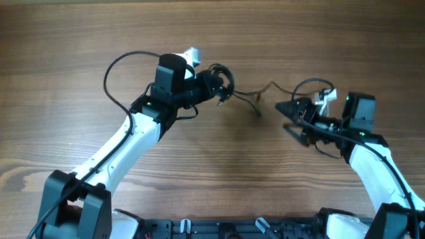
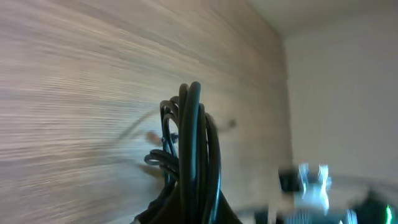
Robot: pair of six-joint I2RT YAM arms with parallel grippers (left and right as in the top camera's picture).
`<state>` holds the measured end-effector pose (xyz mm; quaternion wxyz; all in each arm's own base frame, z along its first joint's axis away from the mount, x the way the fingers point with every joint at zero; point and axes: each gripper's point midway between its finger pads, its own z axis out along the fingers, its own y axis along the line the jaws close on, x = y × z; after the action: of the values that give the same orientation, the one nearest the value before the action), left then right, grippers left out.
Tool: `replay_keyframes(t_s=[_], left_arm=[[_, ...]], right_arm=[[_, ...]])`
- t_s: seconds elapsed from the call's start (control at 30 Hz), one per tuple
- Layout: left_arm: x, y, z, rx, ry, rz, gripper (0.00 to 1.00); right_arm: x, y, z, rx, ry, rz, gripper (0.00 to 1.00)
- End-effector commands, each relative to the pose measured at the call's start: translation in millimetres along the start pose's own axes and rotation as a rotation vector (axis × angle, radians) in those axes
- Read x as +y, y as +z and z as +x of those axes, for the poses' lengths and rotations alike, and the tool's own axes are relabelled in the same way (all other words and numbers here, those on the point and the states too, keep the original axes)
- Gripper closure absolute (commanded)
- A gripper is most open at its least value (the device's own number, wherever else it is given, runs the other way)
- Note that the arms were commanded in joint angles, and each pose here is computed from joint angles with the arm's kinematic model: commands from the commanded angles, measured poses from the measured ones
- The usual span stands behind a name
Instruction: Untangle cables
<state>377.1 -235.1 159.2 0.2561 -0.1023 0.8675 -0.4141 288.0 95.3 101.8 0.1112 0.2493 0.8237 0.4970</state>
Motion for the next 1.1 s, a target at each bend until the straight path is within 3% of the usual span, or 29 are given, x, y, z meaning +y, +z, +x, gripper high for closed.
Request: replay_keyframes(t_s=[0.0, 0.1, 0.17, 0.27, 0.4, 0.77, 0.97, 1.07], left_arm=[[26, -15, -40, -0.254, -0.344, -0.144, 0.95], [18, -12, -36, -0.228, -0.392, -0.103, 0.96], [-3, -8, -25, -0.139, -0.226, -0.023, 0.96], [-51, -10, 19, 0.108, 0.161, 0.223, 0.96], [-81, -36, 69, 0.343, 0.39, 0.505, 0.96], [-100, -55, 91, 0.439, 0.457, 0.67, 0.96], [-101, -54, 93, 0.444, 0.46, 0.67, 0.96], [-101, -54, 93, 0.444, 0.459, 0.67, 0.96]], right_arm=[[-24, 1, 9, 0.01, 0.101, 0.101, 0.0], [-11, 2, 6, 0.023, -0.167, 0.038, 0.01], [11, 1, 4, 0.026, -0.391, -0.069, 0.01], [47, -4, 2, 0.007, -0.65, -0.235, 0.0], [83, -14, 6, -0.001, -0.869, -0.404, 0.0], [85, 4, 35, 0.142, -0.861, -0.48, 0.04], [88, 10, 48, 0.202, -0.822, -0.493, 0.2], [92, 10, 46, 0.197, -0.817, -0.497, 0.37]])
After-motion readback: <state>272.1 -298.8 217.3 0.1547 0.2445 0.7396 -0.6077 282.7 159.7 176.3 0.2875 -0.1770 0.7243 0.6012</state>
